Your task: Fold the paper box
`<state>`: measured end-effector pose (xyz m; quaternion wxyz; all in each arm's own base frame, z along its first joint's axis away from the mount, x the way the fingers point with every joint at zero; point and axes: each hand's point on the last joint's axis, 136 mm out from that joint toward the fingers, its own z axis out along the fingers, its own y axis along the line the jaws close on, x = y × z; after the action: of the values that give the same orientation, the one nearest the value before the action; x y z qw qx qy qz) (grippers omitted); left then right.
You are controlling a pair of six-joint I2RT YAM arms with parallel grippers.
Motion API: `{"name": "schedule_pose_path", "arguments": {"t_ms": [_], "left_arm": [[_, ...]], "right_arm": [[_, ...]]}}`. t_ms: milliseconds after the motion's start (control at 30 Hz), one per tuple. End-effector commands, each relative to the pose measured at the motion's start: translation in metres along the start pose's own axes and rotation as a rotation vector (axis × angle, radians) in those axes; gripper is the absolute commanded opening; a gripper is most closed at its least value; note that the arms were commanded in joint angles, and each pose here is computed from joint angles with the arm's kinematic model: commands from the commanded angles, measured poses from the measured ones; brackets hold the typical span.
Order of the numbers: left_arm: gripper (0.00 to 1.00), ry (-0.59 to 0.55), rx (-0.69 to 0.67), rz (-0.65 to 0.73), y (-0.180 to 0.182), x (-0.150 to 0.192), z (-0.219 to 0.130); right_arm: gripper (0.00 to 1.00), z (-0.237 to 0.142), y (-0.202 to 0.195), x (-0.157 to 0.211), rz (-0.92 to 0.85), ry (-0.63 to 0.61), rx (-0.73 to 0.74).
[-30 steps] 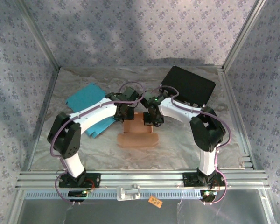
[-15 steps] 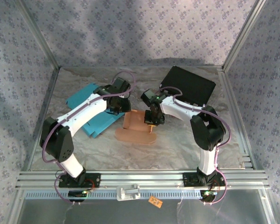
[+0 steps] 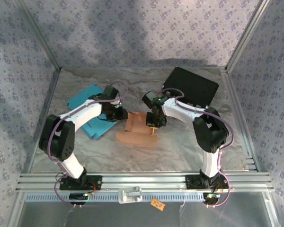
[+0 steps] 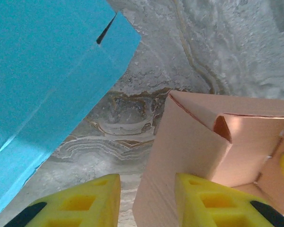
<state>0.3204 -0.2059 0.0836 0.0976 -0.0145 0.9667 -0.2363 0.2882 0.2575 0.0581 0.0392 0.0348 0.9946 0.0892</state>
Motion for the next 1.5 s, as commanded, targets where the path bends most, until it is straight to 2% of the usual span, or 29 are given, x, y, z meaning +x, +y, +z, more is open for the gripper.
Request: {"name": "schedule_pose_path", "arguments": {"t_ms": [0,67,333,633,800,1167,1467], "left_arm": [[0.36,-0.047,0.304,0.012,-0.035,-0.02,-0.025],[0.36,-0.027,0.374,0.01,-0.035,-0.018,-0.031],[0.31,0.088,0.501,-0.011,-0.037,0.005,-0.026],[0.29,0.111,0.539,-0.045,-0.036,0.009,-0.013],[0.29,0.134,0.535,-0.053,-0.035,0.014,-0.007],[0.22,0.166,0.484,-0.055,-0.028,0.024,0.008],[0.21,0.215,0.368,-0.016,-0.016,0.044,0.027]], "right_arm": [[0.0,-0.001,0.001,0.004,-0.046,0.026,-0.036],[0.0,0.002,-0.002,0.005,-0.055,0.048,-0.061],[0.0,0.007,-0.01,0.005,-0.065,0.079,-0.091],[0.0,0.011,-0.009,0.006,-0.096,0.106,-0.127],[0.0,0.011,-0.008,0.006,-0.095,0.104,-0.13],[0.0,0.01,-0.008,0.005,-0.086,0.099,-0.133],[0.0,0.013,-0.009,0.007,-0.083,0.107,-0.126]]}}
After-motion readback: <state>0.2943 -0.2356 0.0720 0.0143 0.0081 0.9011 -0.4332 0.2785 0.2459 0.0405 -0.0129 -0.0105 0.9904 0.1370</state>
